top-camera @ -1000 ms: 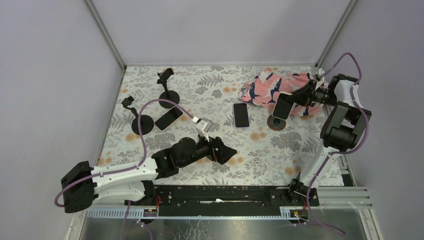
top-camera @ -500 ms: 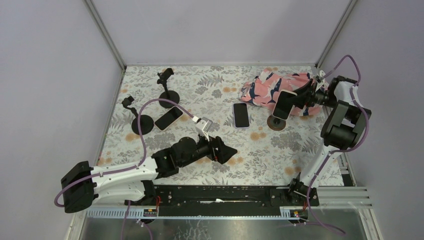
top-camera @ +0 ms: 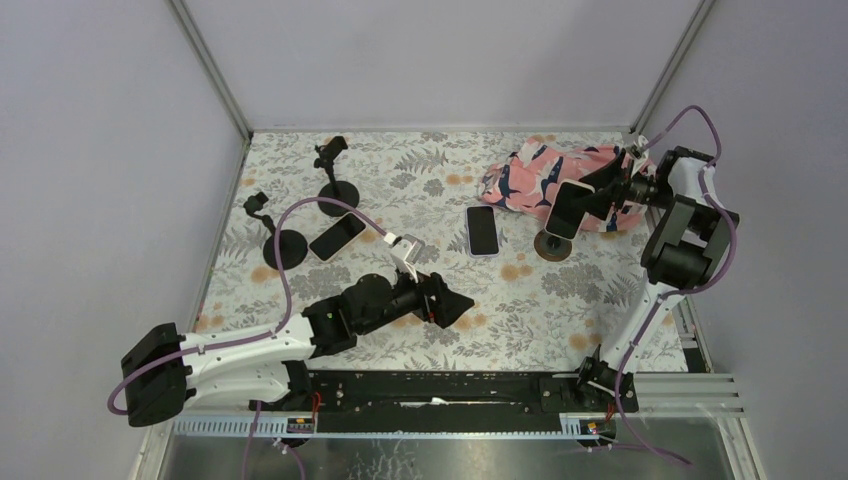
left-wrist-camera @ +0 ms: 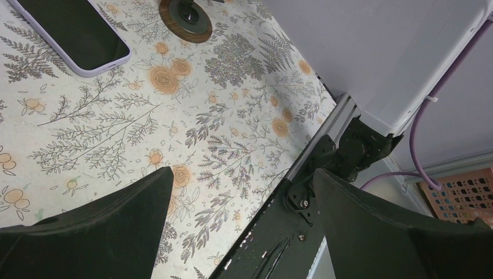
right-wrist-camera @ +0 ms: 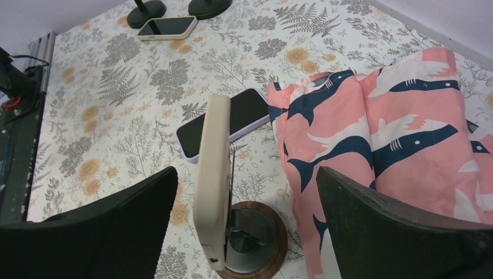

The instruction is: Place the phone on the phone stand

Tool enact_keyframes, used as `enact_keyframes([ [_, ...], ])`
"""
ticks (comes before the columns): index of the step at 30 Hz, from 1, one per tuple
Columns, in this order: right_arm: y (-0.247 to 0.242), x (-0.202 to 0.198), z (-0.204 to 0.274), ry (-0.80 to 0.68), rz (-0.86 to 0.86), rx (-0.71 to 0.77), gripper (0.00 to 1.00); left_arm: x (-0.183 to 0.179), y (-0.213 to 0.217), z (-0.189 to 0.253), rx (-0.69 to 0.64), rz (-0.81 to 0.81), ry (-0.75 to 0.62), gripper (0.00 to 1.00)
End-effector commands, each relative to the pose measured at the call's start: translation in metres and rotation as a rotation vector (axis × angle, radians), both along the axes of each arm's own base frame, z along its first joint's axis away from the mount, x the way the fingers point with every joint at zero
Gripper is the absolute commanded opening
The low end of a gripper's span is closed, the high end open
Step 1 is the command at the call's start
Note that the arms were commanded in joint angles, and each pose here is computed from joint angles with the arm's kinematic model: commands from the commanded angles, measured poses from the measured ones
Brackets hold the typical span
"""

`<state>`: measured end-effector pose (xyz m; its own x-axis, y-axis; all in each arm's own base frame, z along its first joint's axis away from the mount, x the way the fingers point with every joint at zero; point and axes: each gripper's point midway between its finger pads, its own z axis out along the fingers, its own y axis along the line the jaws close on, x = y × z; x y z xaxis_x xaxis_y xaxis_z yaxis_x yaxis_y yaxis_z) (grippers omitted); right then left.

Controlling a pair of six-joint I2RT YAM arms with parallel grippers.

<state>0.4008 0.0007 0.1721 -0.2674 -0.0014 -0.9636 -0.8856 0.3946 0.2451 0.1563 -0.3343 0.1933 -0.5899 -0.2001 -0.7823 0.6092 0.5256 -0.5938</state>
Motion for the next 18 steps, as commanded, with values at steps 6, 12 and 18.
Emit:
enact_keyframes([
  [6,-0.009,0.010,0.000,0.020,0.000,-0.026,1.00,0.002,0.000,0.017,-0.033,0.006,-0.020,0.99],
  [12,-0.014,0.019,0.002,0.028,-0.006,-0.029,1.00,0.002,0.002,0.018,-0.034,0.009,-0.022,0.99],
  [18,-0.015,0.021,0.011,0.025,-0.011,-0.033,1.00,0.002,0.004,0.019,-0.035,0.015,-0.024,0.99],
])
